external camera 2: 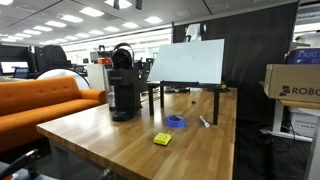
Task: Close the top of the coffee maker
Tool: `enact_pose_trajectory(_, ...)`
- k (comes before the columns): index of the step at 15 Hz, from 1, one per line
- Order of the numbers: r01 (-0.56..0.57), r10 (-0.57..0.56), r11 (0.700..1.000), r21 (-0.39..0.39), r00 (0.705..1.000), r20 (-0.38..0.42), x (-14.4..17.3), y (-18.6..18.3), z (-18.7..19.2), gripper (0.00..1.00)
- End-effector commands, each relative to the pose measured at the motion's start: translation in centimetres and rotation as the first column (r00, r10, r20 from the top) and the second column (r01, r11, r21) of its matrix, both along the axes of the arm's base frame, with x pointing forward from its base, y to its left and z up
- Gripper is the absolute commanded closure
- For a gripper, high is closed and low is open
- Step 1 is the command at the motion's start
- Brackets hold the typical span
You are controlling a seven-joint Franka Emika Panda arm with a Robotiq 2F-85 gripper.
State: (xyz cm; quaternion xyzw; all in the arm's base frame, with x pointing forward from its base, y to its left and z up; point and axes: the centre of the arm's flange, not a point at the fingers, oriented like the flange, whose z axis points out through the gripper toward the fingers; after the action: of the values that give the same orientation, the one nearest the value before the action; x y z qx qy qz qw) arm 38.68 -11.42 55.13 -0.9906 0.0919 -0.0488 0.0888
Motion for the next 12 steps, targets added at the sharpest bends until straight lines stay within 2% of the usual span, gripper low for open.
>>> enact_pose_trajectory(1,0.126,-0.126,0.992,-0.001,0.991,0.035,3.3,0.2,-1.7,0.0)
enact_pose_trajectory(5,0.235,-0.236,0.972,0.015,0.969,0.072,6.9,-0.1,-3.9,0.0)
enact_pose_trajectory(9,0.293,-0.298,0.955,0.052,0.947,0.119,9.9,-0.6,-4.8,0.0)
enact_pose_trajectory(10,0.263,-0.265,0.964,0.032,0.959,0.103,8.4,-0.3,-5.2,0.0)
enact_pose_trajectory(12,0.264,-0.265,0.964,0.031,0.959,0.1,8.7,-0.2,-5.5,0.0)
